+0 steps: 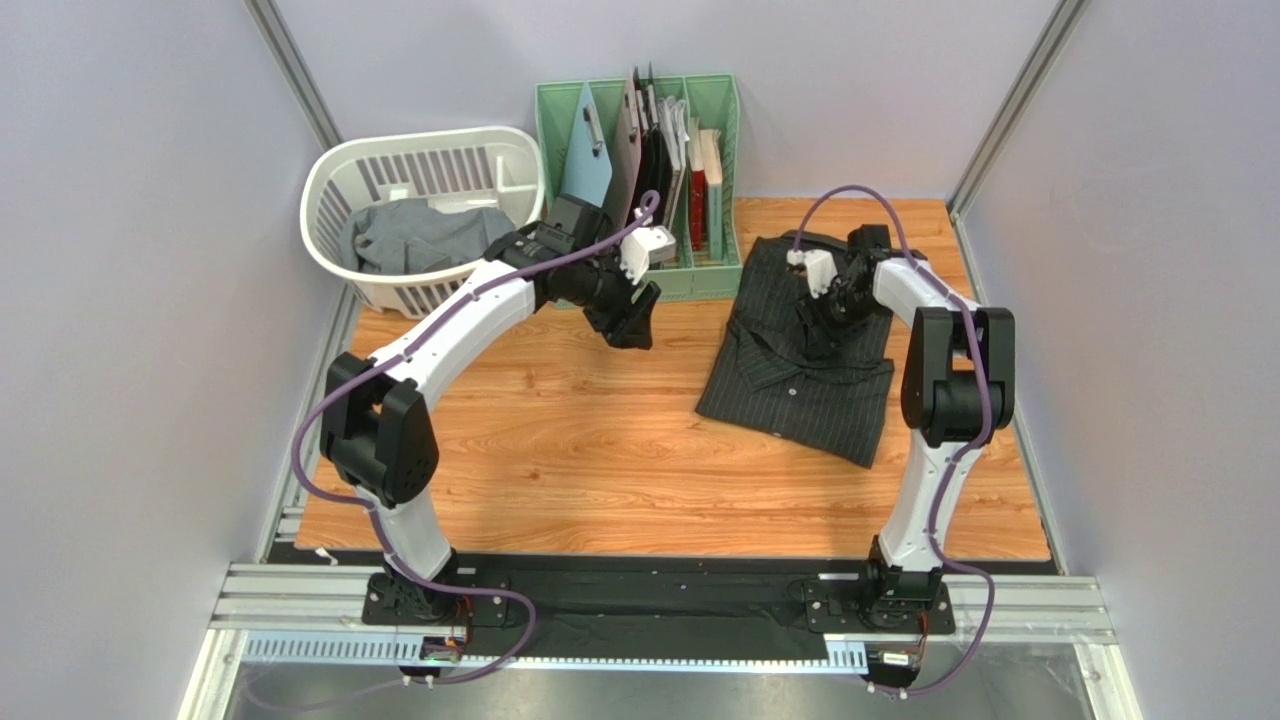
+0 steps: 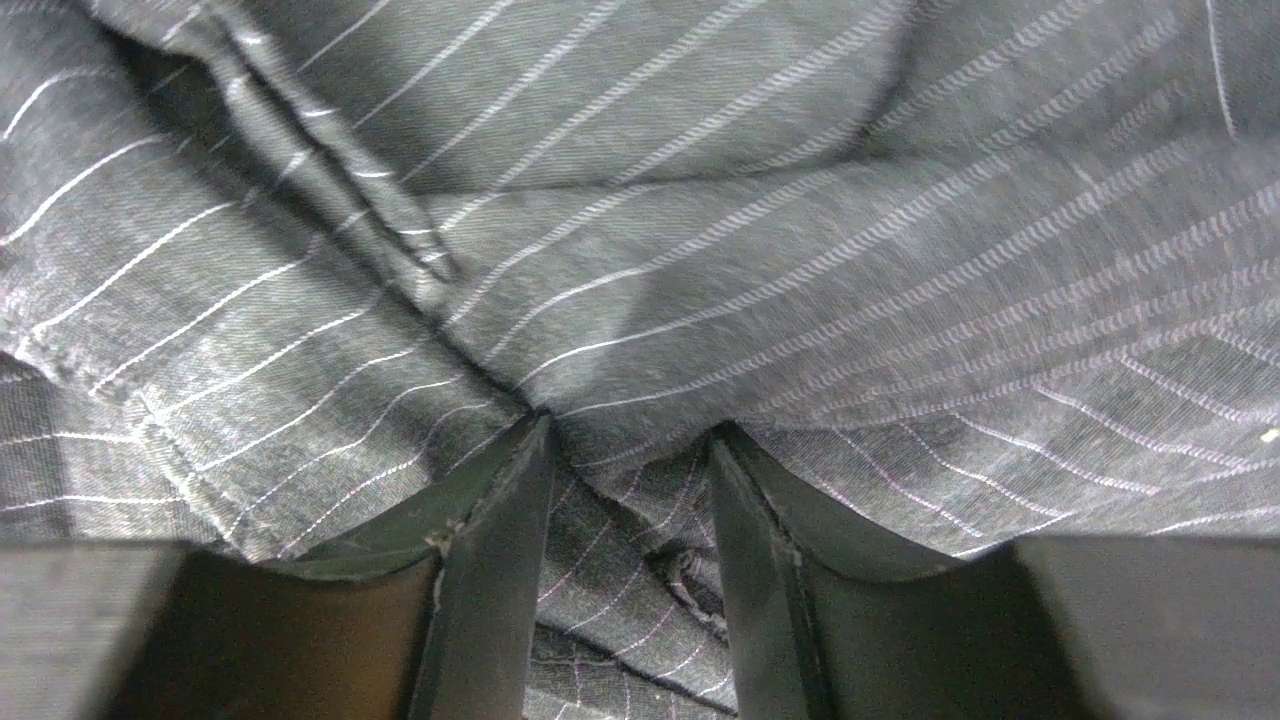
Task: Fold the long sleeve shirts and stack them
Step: Fold the shirt
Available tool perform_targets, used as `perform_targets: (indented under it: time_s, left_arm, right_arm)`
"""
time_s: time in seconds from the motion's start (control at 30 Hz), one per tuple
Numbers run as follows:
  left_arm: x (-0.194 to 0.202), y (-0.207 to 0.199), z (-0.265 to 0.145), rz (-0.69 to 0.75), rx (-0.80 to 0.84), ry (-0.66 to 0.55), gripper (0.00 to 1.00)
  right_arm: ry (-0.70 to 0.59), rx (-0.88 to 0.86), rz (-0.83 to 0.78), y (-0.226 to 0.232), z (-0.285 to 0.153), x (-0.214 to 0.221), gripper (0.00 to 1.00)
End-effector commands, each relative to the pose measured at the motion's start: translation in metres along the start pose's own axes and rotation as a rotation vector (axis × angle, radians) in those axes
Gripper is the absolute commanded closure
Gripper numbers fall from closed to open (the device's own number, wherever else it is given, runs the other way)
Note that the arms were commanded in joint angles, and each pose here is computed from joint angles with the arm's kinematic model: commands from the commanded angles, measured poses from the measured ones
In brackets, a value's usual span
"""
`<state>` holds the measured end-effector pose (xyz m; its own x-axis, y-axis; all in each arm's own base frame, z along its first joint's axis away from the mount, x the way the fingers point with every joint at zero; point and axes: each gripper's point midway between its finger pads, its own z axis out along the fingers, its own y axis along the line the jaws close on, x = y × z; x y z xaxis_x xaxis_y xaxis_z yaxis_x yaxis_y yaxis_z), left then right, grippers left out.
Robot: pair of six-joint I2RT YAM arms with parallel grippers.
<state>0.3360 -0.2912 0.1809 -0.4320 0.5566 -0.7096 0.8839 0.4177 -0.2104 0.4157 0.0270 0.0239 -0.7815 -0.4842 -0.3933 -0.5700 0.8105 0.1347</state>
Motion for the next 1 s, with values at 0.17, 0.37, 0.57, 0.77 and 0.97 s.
perform_targets:
  time_s: [0.17,0.37,0.57,0.77,0.97]
  left_arm:
    - [0.009,0.014,-0.052,-0.013,-0.129,-0.024,0.36]
    - [0.023,0.024,-0.063,-0.094,-0.149,-0.028,0.36]
    - [0.031,0.031,-0.072,-0.143,-0.184,-0.044,0.36]
    - [0.043,0.036,-0.093,-0.184,-0.225,-0.065,0.36]
    - [0.067,0.052,-0.115,-0.338,-0.213,-0.112,0.36]
  right_arm:
    - [0.216,-0.174,-0.236,0.085,0.004,0.077,0.6]
    - [0.293,-0.326,-0.282,0.122,-0.007,0.105,0.64]
    - [0.301,-0.356,-0.413,0.148,0.002,0.109,0.66]
    - [0.298,-0.358,-0.519,0.171,0.014,0.084,0.66]
    - [0.257,-0.349,-0.462,0.185,0.037,0.028,0.66]
